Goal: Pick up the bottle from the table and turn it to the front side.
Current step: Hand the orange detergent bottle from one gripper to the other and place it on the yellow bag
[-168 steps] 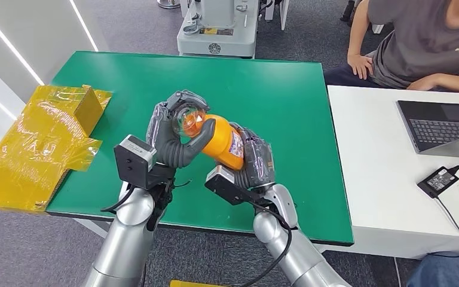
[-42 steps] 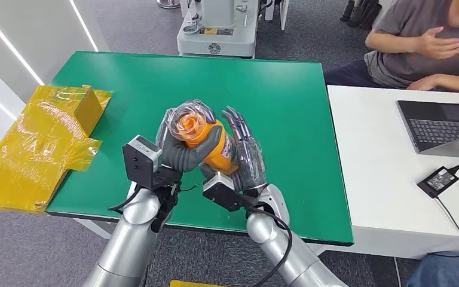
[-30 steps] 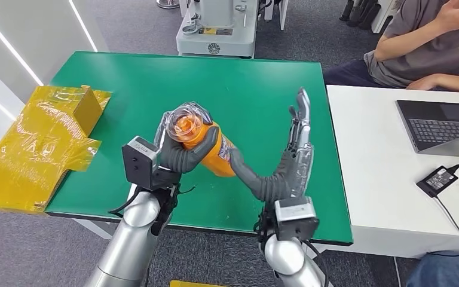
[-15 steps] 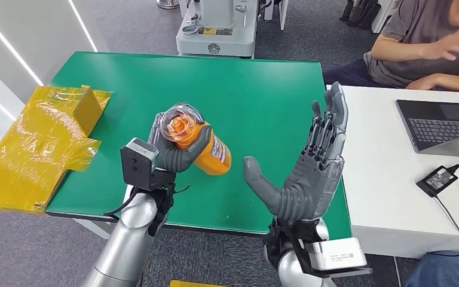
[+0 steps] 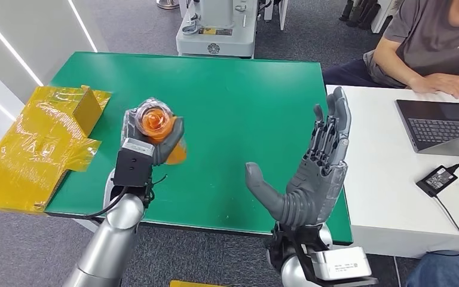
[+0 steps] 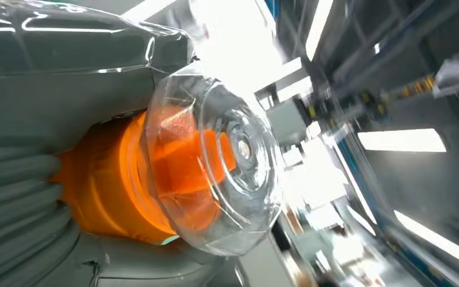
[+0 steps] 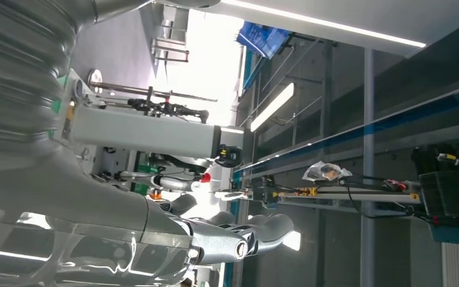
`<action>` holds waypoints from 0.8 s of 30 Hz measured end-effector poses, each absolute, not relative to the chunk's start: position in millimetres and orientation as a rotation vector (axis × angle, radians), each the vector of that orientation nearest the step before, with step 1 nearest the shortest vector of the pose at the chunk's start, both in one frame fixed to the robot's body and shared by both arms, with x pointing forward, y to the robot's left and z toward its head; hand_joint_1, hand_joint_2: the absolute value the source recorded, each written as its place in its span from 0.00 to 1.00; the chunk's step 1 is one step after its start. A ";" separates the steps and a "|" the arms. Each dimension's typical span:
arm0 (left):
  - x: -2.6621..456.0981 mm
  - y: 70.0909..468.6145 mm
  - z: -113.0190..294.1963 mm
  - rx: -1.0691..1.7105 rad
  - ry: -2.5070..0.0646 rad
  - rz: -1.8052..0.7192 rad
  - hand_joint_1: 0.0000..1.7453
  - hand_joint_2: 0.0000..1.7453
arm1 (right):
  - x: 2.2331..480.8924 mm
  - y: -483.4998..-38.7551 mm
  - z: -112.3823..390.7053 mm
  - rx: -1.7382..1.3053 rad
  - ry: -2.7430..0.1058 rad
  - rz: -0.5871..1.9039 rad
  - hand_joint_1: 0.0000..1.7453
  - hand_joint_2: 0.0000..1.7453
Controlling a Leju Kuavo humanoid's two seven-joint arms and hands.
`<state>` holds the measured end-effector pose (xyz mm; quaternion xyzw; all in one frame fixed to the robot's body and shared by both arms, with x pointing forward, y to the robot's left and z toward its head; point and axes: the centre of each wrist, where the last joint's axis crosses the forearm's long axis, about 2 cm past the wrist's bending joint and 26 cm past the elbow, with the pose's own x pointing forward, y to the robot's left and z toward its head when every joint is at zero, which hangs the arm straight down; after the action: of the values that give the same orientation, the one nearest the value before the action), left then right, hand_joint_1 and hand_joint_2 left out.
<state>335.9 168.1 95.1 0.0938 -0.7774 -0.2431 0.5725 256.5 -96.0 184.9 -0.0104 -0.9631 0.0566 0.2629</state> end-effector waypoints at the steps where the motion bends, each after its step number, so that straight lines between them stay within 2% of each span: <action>1: 337.8 176.0 96.1 0.303 -1.821 -0.605 1.00 1.00 | 255.6 -96.5 183.8 -0.029 -2.602 0.155 0.00 1.00; 5: 345.9 208.7 98.3 0.587 -1.784 -0.801 1.00 1.00 | 252.0 -98.7 178.6 -0.033 -2.588 0.163 0.00 1.00; 13: 369.2 254.9 99.0 0.949 -1.598 -1.235 1.00 1.00 | 242.1 -100.7 169.9 -0.037 -2.565 0.172 0.00 1.00; 17: 373.5 267.6 88.9 1.029 -1.479 -1.438 1.00 1.00 | 239.8 -101.1 168.2 -0.034 -2.557 0.167 0.00 1.00; 24: 374.5 288.6 71.6 1.013 -1.256 -1.707 1.00 1.00 | 238.6 -100.4 167.6 -0.020 -2.546 0.156 0.00 1.00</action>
<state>374.5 288.6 71.6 0.3979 -0.4931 -0.6704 0.3860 238.6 -100.4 167.6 -0.0076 -0.9549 0.0585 0.2910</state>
